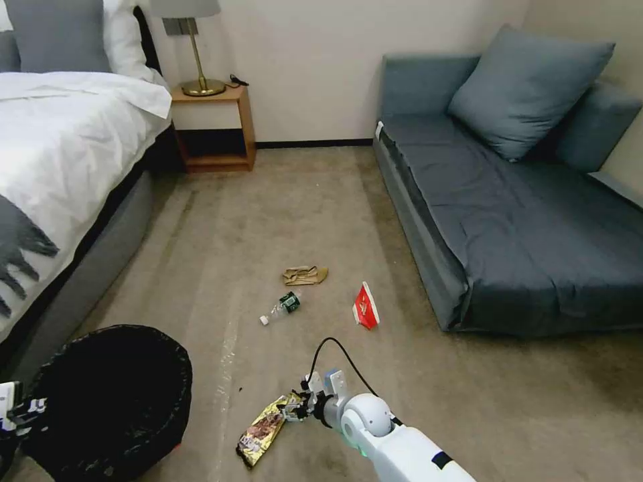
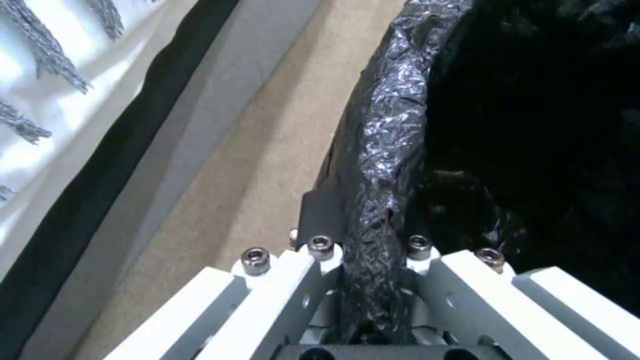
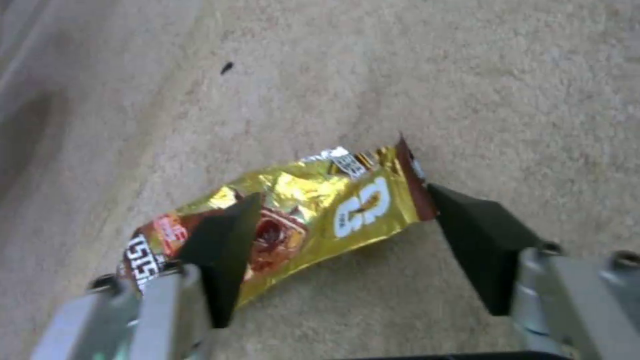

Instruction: Pick up the trash bin, then pick up the garbage on the floor and place it into the trash bin.

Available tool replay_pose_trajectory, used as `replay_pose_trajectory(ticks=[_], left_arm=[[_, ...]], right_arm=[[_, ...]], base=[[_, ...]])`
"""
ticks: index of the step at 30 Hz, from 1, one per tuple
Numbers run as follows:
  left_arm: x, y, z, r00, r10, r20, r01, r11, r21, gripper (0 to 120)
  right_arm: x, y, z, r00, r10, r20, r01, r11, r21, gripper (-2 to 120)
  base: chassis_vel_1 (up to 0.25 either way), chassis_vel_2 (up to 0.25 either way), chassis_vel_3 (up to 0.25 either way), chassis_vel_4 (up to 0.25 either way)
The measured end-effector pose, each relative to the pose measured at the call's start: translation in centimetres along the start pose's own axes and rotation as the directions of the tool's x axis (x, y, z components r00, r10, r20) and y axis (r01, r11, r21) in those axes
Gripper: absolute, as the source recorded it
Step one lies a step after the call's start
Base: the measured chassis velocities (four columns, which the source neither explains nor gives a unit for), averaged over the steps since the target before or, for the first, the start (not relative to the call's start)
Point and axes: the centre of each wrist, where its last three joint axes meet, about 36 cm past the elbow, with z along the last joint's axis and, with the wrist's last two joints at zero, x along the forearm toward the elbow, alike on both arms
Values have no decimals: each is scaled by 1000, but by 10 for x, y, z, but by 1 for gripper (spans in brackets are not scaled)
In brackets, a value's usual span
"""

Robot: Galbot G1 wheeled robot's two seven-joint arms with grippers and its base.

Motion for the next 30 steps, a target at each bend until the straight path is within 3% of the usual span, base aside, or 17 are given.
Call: replay_pose_trajectory(ticks=[10, 17, 25, 30], left_arm=[[-1, -1, -1, 1000, 3, 6, -3, 1000, 1, 4], [-2, 0, -1, 1000, 4, 6, -4, 1000, 5, 4], [-3, 0, 0, 1000, 5, 7, -5, 1000, 10, 4], [-4, -4, 2, 1000, 14, 3, -14, 1000, 16, 4]], right_arm=[[-2, -4, 6, 1000, 10, -4, -10, 1000, 14, 30], [-6, -3, 8, 1000, 8, -3, -8, 1000, 18, 1], [-3, -6, 7, 1000, 13, 14, -14, 1000, 11, 0], [23, -18, -6, 994, 39, 100, -34, 998, -49, 0]], base=[[0, 0, 0, 0], [0, 0, 0, 0], [0, 0, 0, 0], [0, 0, 0, 0]])
